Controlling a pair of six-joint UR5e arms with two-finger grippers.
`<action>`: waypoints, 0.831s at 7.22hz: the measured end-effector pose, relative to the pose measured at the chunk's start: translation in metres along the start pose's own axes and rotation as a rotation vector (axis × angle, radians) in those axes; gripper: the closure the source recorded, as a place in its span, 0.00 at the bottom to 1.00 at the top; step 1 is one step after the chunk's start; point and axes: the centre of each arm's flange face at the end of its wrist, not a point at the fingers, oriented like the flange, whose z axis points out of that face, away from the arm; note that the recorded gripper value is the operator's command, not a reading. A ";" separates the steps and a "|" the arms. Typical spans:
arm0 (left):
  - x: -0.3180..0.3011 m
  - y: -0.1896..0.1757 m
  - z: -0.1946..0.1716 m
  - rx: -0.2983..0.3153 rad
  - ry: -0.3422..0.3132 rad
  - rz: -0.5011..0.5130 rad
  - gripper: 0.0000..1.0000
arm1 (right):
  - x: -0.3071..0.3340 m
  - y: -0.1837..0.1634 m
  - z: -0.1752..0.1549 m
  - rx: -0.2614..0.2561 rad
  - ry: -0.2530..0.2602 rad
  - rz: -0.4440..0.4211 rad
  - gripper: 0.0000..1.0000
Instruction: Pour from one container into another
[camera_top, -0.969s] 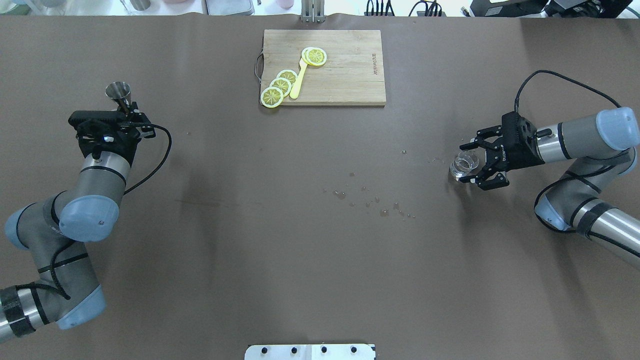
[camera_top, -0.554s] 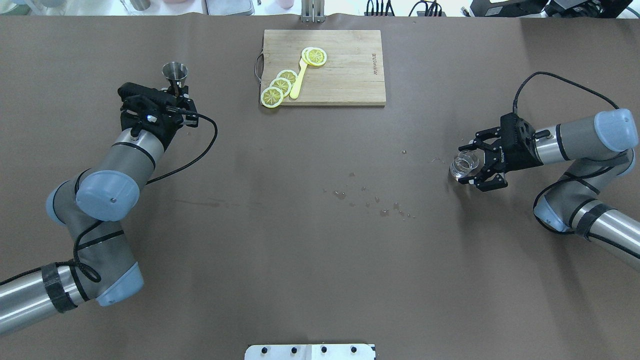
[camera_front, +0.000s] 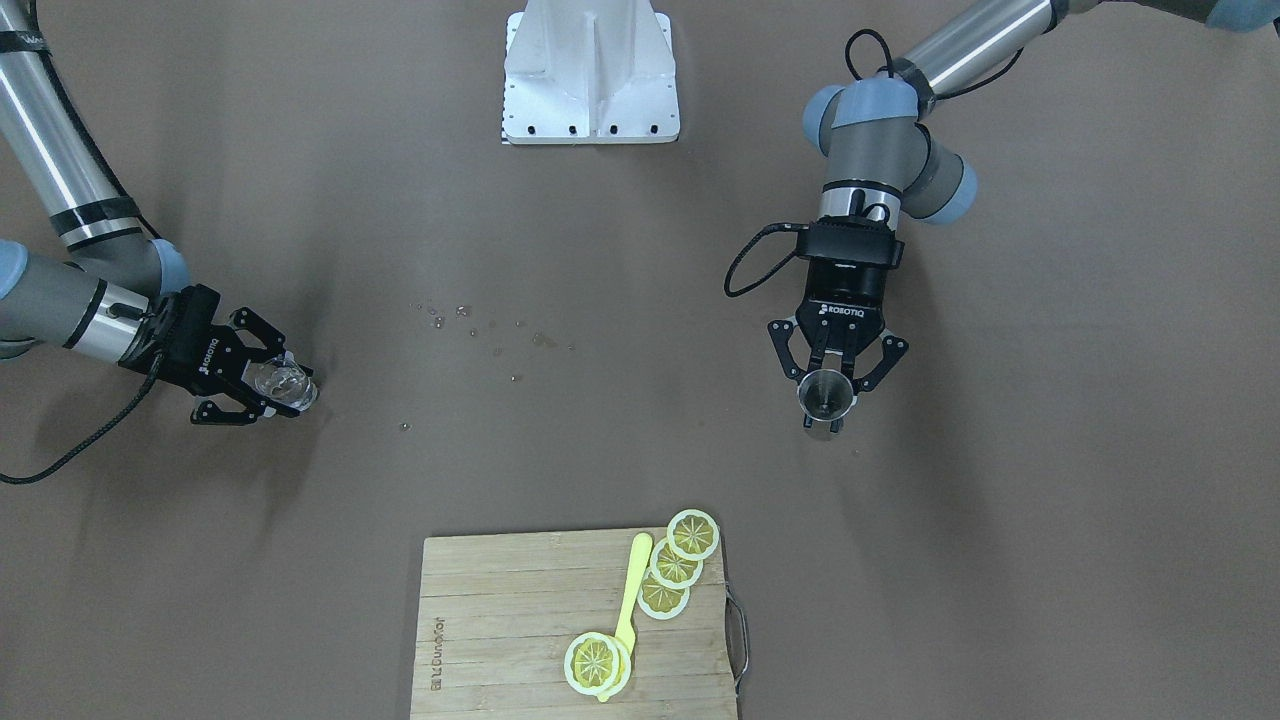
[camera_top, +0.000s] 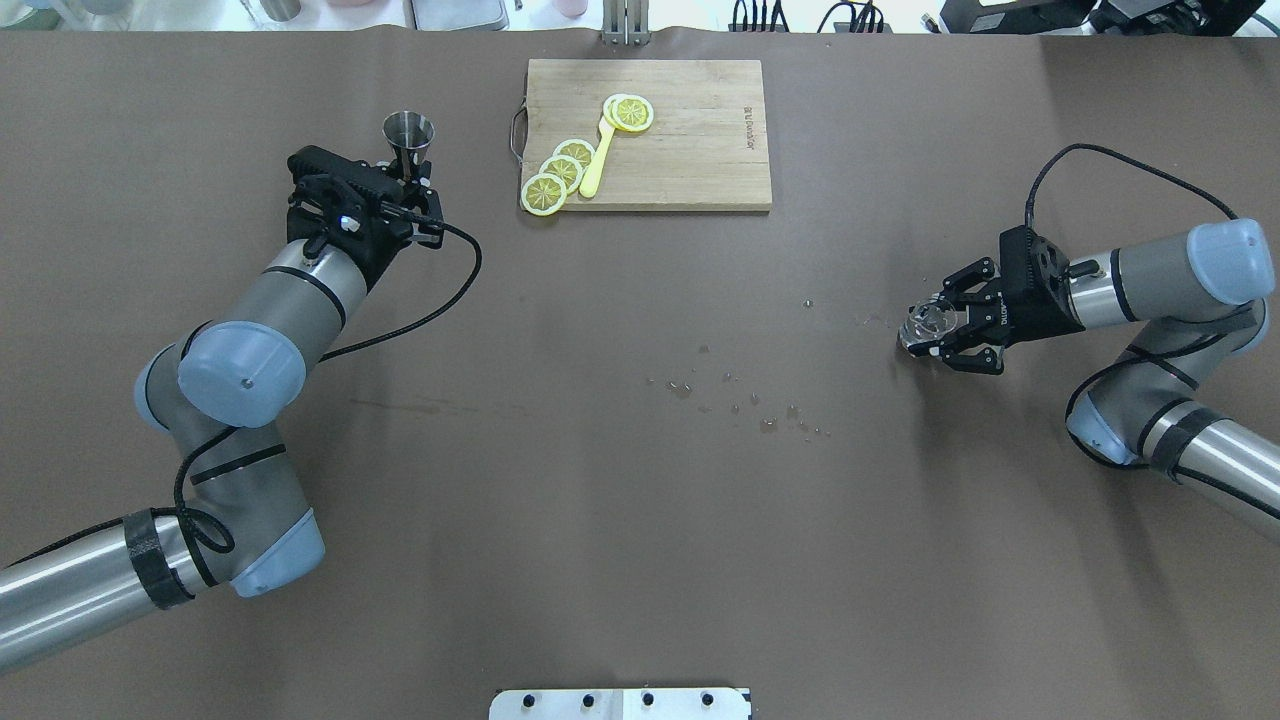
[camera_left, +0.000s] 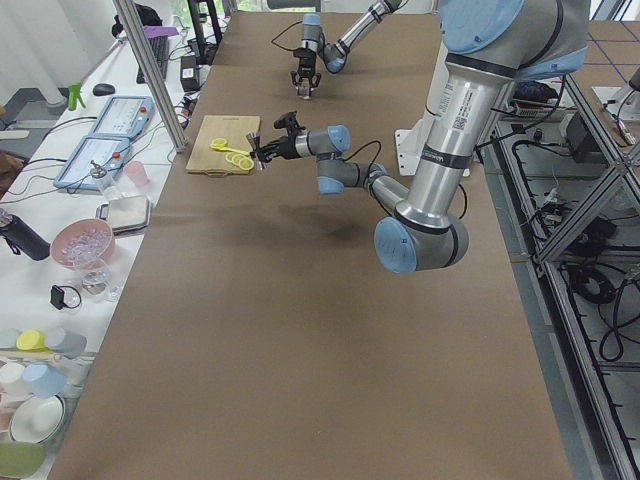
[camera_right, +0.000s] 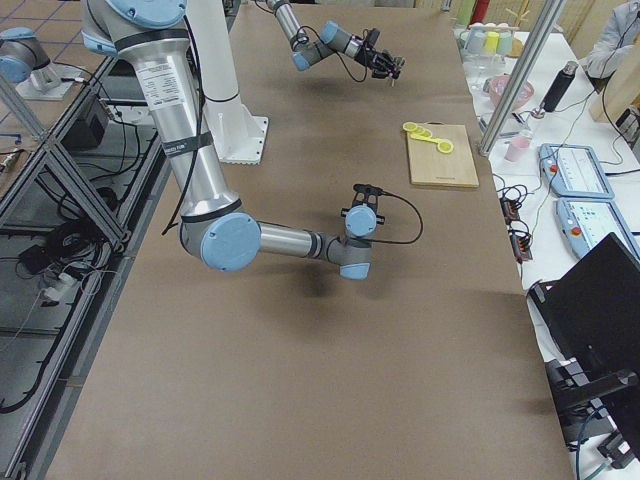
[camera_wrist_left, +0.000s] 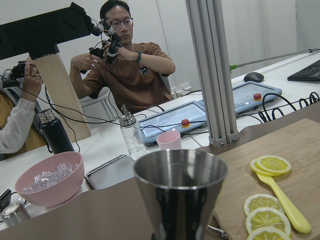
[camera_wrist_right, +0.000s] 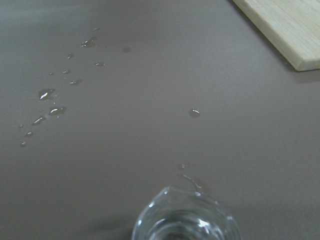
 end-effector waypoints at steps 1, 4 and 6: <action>0.007 0.003 0.008 -0.003 0.018 -0.004 1.00 | 0.000 0.000 0.000 0.000 0.000 0.000 0.88; 0.036 -0.005 0.017 -0.021 0.164 -0.039 1.00 | -0.001 -0.003 -0.002 0.007 0.000 -0.006 1.00; 0.042 -0.002 0.012 -0.037 0.279 -0.032 1.00 | -0.004 -0.016 -0.007 0.028 -0.002 -0.022 1.00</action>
